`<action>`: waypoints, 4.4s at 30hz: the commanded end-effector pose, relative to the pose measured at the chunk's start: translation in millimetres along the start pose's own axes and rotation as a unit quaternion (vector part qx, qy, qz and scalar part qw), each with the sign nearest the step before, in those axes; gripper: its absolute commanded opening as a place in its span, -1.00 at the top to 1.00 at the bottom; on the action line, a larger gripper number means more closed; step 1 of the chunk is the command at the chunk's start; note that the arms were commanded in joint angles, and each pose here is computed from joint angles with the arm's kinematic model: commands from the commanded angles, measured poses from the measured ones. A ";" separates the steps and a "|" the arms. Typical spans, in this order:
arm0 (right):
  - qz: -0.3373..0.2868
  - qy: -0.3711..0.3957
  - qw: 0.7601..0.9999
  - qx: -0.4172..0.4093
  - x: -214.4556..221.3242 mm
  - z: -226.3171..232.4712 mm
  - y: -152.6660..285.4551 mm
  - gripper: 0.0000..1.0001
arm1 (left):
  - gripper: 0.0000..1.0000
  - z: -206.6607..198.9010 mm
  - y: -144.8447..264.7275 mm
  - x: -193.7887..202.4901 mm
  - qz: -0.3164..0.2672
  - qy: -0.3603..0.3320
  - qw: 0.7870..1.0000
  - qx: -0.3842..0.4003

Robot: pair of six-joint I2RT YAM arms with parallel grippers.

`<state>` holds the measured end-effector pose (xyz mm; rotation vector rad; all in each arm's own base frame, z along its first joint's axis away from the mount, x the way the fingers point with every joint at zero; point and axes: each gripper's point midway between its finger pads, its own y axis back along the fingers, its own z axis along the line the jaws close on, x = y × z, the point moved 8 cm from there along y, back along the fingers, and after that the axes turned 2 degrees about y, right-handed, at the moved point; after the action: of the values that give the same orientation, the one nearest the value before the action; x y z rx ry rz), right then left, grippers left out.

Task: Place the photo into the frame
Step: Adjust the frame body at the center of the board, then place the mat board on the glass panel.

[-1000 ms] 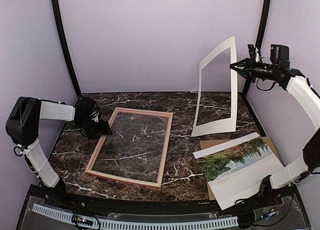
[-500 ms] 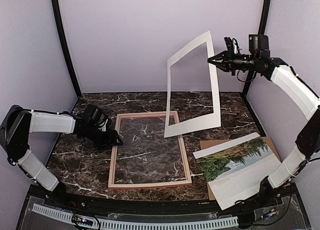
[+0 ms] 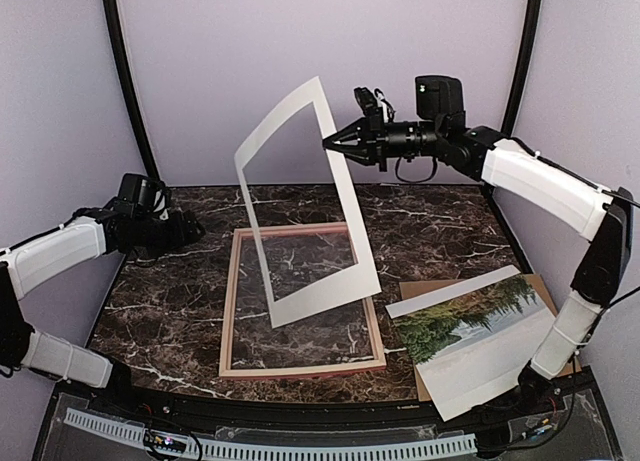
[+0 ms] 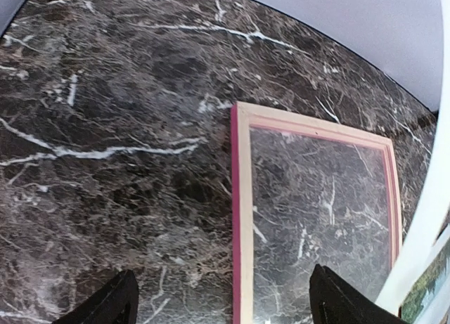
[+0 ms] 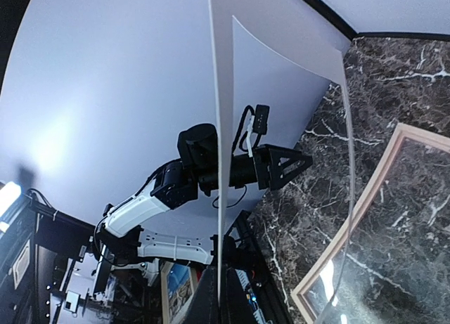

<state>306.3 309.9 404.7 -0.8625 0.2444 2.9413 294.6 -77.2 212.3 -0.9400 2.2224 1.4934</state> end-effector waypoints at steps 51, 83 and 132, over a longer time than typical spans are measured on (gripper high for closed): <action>0.072 -0.124 0.951 0.275 105.8 -244.3 -25.0 1.00 | -0.96 -0.6 5.7 -13.8 -0.003 -0.066 0.998 -0.023; 0.047 -0.117 0.953 0.275 99.3 -251.2 -33.7 1.00 | -0.98 -0.8 0.4 -8.8 0.009 -0.064 0.998 -0.011; 0.067 -0.039 0.898 0.432 106.4 -228.6 -6.0 -0.12 | -0.96 -38.6 -43.4 36.4 0.084 -0.109 0.990 0.033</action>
<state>340.0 282.0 156.1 -0.5432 1.4569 2.5366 300.9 -130.3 182.2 -0.5573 2.2107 1.5098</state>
